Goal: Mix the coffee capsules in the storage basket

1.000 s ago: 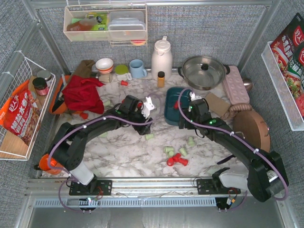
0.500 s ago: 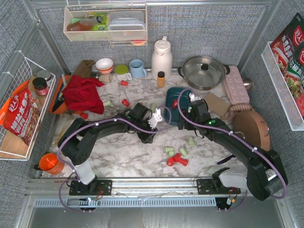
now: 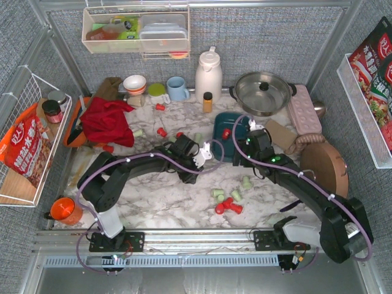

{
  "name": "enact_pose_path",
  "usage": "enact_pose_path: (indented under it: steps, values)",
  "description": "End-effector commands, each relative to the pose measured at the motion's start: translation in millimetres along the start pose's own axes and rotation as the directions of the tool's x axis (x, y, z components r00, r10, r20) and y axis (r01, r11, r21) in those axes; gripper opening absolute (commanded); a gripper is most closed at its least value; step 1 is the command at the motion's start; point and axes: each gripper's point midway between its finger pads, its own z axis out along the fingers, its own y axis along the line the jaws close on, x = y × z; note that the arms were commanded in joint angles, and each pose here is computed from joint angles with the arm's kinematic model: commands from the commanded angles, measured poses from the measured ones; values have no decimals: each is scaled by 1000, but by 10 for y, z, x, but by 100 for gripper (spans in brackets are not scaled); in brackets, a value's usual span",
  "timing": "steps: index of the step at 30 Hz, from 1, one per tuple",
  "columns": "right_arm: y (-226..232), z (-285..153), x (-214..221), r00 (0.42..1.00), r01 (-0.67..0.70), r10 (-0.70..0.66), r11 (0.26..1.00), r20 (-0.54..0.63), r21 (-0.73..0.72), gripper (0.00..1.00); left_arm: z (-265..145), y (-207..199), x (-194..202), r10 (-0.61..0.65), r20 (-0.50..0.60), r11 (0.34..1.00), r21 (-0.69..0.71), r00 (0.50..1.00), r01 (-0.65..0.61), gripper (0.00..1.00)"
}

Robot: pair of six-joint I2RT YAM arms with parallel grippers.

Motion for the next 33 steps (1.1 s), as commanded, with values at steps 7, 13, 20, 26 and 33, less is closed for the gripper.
enact_pose_path:
  steps: [7, 13, 20, 26, 33]
  values:
    - [-370, 94, -494, 976, -157, 145, 986, 163, 64, 57, -134, 60, -280, 51, 67, 998, -42, 996, -48, 18]
    - [-419, 348, -550, 982, -159, 150, 985, 115, 74, 49, -334, 69, -529, 71, 152, 995, -81, 986, -59, 13]
    - [-510, 491, -393, 991, -130, 126, 985, 41, 117, 42, -641, 99, -841, 112, 302, 984, -168, 947, -63, 13]
    - [-636, 483, -368, 995, -102, 98, 978, 30, 181, 42, -882, 156, -966, 157, 383, 964, -258, 910, -58, 13]
    - [-532, 650, -266, 997, -49, 57, 991, -61, 123, 23, -1095, 220, -1140, 149, 486, 947, -321, 861, 18, 16]
